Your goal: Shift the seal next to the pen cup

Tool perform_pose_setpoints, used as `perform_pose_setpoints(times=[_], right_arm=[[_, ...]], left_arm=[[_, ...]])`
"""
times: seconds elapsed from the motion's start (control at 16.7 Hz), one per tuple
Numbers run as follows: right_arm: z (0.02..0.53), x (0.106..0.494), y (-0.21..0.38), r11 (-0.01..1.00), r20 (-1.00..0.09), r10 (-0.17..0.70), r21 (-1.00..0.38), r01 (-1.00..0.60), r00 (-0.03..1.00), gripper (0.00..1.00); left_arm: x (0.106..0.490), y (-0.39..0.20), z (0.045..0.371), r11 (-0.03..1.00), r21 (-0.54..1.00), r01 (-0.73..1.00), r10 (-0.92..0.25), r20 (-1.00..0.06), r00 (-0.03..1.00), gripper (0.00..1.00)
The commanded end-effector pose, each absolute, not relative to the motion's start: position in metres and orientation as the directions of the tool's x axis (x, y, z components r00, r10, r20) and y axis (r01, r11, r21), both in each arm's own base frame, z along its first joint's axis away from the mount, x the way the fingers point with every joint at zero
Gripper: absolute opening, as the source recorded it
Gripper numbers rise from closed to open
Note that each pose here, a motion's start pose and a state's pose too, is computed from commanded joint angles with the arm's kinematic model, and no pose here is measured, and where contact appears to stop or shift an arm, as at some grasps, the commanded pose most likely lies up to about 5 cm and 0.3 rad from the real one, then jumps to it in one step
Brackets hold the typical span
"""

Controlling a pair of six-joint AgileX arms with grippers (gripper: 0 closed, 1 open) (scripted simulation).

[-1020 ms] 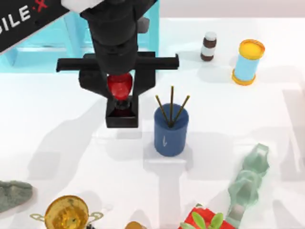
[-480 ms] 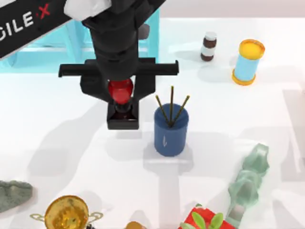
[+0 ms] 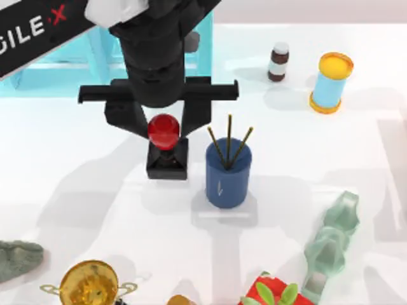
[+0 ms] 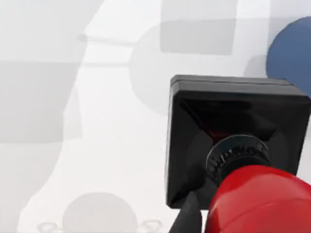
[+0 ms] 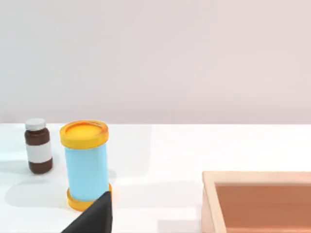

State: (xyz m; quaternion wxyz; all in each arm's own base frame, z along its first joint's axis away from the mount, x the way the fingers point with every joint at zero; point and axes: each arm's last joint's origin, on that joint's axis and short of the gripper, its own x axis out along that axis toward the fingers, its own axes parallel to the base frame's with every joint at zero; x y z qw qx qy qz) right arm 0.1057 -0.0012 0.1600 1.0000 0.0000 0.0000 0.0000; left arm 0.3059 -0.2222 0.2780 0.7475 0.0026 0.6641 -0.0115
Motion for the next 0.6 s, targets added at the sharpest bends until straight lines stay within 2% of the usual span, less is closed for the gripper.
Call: perform_pose_setpoints(times=[0.24,0.6], right_arm=[[0.1600,0.1057,-0.0012,1.000,0.000,0.000,0.000,0.000,1.000,1.00],[0.1600,0.1057,-0.0012,1.000,0.000,0.000,0.000,0.000,1.000,1.00]], left_arm=[[0.3059,-0.2222,0.2780,1.000,-0.011,0.021,-0.014,-0.993,0.118,0.98],[0.3059,-0.2222,0.2780,1.000,-0.011,0.021,-0.014,-0.993,0.118,1.00]])
